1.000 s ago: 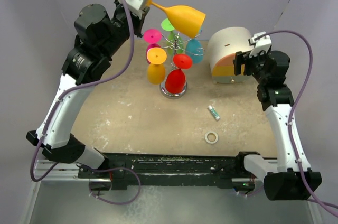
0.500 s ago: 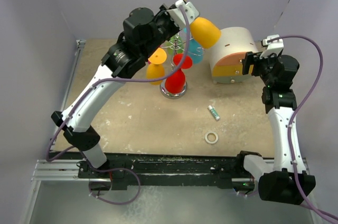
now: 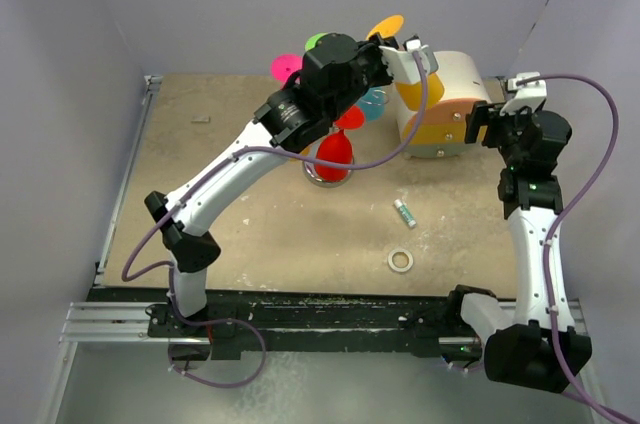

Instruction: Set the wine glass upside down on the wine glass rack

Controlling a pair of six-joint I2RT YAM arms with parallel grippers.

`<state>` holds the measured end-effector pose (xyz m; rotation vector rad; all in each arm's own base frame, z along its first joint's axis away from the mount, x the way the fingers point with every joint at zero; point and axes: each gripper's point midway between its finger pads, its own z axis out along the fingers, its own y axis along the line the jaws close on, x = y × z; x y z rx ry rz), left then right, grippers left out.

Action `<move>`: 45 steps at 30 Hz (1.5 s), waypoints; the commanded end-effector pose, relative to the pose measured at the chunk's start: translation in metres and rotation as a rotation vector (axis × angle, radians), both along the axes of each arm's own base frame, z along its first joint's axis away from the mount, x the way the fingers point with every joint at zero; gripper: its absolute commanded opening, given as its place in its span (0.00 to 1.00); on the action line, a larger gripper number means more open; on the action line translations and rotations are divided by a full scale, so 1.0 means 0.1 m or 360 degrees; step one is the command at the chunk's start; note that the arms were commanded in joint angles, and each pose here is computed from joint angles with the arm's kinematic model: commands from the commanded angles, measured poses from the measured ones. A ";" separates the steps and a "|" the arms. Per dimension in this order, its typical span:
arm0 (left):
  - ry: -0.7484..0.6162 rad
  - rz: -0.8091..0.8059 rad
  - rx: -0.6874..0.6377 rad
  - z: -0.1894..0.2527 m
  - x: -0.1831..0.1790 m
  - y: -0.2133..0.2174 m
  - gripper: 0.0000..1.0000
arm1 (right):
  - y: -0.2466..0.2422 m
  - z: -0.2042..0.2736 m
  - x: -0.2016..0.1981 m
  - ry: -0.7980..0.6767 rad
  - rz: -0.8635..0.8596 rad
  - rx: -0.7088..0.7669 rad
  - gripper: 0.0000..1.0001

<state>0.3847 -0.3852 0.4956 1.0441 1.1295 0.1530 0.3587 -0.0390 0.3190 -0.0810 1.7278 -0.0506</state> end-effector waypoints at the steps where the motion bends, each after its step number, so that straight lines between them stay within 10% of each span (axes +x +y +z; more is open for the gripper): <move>1: -0.0121 -0.0023 -0.0028 0.21 0.01 -0.03 0.00 | -0.05 0.22 -0.02 -0.0129 -0.0039 0.0002 0.83; 45: -0.0048 -0.0045 0.0658 -0.86 0.23 -0.03 0.00 | 0.07 0.07 -0.05 -0.0111 0.0071 0.0005 0.83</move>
